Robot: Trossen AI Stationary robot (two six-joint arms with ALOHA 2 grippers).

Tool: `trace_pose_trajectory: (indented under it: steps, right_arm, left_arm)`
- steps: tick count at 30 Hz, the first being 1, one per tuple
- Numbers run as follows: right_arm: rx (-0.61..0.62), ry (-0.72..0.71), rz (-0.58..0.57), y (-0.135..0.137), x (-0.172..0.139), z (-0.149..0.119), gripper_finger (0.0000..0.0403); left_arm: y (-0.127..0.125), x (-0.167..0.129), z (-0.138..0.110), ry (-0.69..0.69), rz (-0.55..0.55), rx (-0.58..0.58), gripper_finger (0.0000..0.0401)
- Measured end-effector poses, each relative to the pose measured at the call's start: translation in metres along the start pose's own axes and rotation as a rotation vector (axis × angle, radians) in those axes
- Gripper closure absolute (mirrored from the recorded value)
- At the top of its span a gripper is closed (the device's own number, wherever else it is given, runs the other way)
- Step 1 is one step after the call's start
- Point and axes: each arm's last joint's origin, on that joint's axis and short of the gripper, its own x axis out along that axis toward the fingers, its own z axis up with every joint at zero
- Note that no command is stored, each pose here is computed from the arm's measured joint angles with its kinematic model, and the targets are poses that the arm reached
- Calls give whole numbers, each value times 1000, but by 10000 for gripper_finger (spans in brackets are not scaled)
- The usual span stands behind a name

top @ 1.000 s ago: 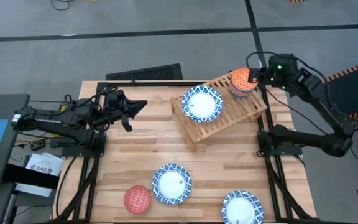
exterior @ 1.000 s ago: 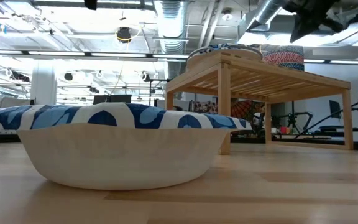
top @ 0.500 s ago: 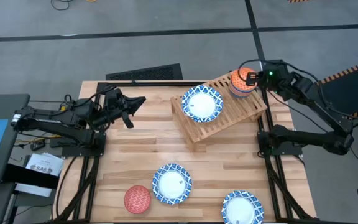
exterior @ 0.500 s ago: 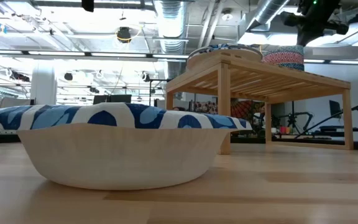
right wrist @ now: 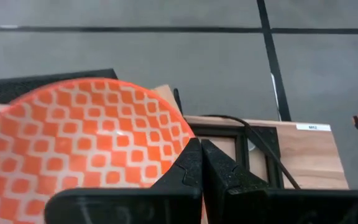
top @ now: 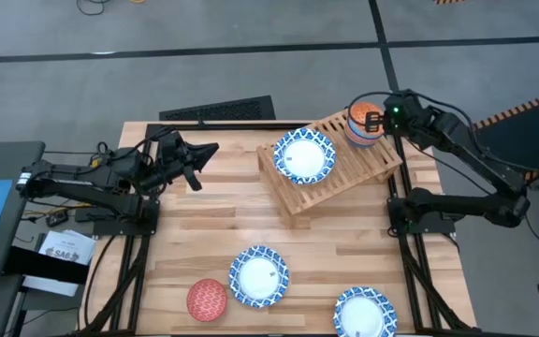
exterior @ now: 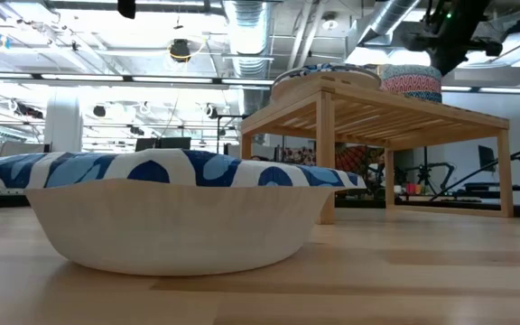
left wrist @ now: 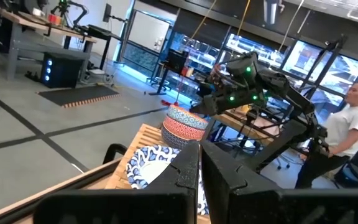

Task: Place and stack bowls onto a shelf
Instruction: Stack the top white pattern bowl on top of the white pattern bowl on the shelf

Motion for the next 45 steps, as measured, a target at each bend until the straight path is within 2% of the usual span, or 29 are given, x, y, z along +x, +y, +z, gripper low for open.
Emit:
trace_pose_trajectory:
  steps: [7,11,19,24,29,36,41,45]
  right_arm:
    - [16,-76,50,-3,-17,13,386]
    - [3,-120,156,-8,-39,18,386]
    - [-134,-135,633,-4,-80,-7,386]
    - [-189,-162,968,14,-94,-33,386]
    - [-235,-200,1200,34,-105,-55,382]
    - [-294,-209,1320,61,-117,-69,374]
    - [-250,-258,1386,72,-125,-68,377]
    - [-203,-306,1428,79,-130,-65,359]
  left_arm:
    - [0,0,0,-3,-1,15,401]
    - [0,0,0,4,-5,65,401]
    - [0,-1,0,3,-7,130,401]
    - [0,-1,0,6,-22,190,401]
    - [-1,-1,-1,23,-61,218,401]
    - [-1,-1,-3,40,-56,203,401]
    - [0,-1,-3,42,-55,204,401]
    - [1,-1,-6,68,-49,230,399]
